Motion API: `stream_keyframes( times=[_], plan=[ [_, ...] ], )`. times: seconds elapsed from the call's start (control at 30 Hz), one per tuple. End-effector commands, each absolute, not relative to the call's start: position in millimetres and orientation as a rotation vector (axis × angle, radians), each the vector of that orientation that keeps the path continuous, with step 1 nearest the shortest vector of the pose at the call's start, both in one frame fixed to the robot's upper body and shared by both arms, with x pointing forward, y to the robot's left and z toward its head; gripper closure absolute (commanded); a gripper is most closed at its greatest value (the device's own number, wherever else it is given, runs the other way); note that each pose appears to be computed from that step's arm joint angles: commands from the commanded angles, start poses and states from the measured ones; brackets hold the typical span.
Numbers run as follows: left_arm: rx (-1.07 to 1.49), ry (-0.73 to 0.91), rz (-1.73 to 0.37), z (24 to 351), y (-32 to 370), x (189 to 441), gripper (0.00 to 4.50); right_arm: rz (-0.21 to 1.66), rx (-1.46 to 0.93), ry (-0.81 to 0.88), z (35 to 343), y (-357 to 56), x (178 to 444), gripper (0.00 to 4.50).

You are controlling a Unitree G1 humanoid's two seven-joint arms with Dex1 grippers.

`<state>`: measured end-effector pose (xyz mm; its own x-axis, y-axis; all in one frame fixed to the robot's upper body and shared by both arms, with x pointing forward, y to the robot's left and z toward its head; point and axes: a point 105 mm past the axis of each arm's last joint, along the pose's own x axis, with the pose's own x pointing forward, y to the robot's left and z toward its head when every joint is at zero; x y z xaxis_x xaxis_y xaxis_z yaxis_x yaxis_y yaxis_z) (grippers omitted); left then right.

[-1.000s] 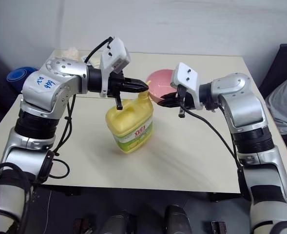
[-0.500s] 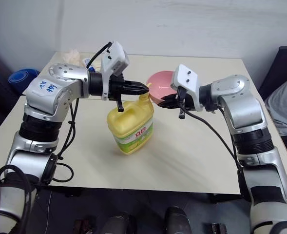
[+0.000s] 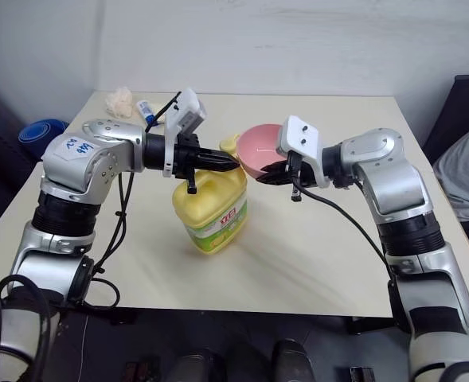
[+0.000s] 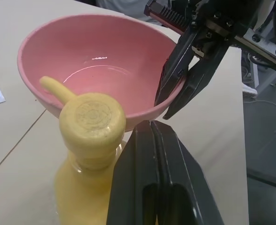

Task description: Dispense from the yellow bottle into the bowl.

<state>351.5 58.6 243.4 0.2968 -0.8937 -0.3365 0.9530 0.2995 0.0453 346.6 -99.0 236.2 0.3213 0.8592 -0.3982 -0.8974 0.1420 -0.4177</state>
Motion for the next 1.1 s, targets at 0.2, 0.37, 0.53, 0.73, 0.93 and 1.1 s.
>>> stream_keyframes(
  times=[0.2, 0.37, 0.53, 0.73, 0.93, 1.1],
  plan=[
    [0.182, 0.245, -1.401, 221.8, 56.3, 333.7, 4.48, 1.27, -0.675, 0.006, 246.6, -96.9, 344.5, 4.5],
    [0.161, -0.024, -1.487, 264.8, 68.7, 317.9, 4.48, 1.23, -0.67, 0.003, 249.0, -105.4, 349.3, 4.5],
    [0.137, -0.135, -1.402, 285.3, 94.0, 321.6, 4.48, 1.197, -0.665, 0.013, 247.4, -114.8, 353.8, 4.5],
    [0.105, -0.152, -1.286, 287.3, 124.4, 319.4, 4.48, 1.19, -0.649, 0.022, 243.4, -117.9, 354.4, 4.5],
    [0.113, -0.098, -1.231, 262.3, 147.9, 307.3, 4.48, 1.181, -0.64, 0.009, 242.6, -119.7, 354.2, 4.5],
    [0.15, -0.092, -1.076, 237.2, 173.5, 310.8, 4.3, 1.164, -0.584, -0.018, 231.9, -130.1, 351.1, 4.5]
  ],
)
